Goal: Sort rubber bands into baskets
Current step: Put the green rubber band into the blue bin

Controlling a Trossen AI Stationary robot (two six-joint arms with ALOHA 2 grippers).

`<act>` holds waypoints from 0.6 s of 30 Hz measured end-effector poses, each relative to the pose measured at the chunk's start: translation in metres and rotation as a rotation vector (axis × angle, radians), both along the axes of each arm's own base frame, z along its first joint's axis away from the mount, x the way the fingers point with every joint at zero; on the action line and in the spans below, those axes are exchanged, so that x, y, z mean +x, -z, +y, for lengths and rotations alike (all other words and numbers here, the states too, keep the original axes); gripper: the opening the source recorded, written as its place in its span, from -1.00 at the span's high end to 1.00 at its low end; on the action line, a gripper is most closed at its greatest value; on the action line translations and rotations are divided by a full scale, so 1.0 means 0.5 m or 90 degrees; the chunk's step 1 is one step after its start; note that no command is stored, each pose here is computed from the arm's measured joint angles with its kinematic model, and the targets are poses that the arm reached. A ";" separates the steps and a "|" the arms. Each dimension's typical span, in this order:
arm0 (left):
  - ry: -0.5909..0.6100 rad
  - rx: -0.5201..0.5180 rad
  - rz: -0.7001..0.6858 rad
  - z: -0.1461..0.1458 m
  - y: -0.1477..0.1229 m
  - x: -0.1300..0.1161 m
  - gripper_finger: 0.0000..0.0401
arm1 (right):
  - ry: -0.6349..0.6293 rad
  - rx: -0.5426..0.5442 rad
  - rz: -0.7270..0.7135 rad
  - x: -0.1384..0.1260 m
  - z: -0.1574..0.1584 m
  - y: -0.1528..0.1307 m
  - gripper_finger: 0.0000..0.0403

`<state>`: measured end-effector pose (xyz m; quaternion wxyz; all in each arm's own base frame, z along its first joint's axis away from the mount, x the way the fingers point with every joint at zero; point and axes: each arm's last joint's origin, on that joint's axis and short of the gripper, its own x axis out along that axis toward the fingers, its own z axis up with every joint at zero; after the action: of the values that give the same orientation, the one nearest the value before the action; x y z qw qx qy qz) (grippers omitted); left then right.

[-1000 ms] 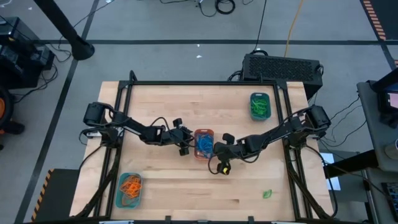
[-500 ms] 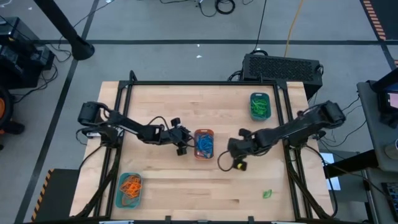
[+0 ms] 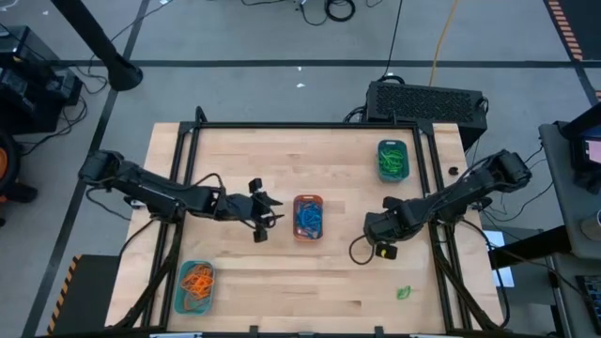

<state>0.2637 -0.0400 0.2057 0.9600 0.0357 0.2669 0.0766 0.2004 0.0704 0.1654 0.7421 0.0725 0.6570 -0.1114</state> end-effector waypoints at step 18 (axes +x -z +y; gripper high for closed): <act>0.016 0.025 -0.004 -0.015 -0.005 -0.005 0.16 | -0.043 -0.007 -0.033 -0.025 -0.011 0.066 0.40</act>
<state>0.2611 -0.0475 0.2082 0.9609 0.0578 0.2617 0.0696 0.1877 0.0651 0.1324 0.7625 0.0493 0.6390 -0.0881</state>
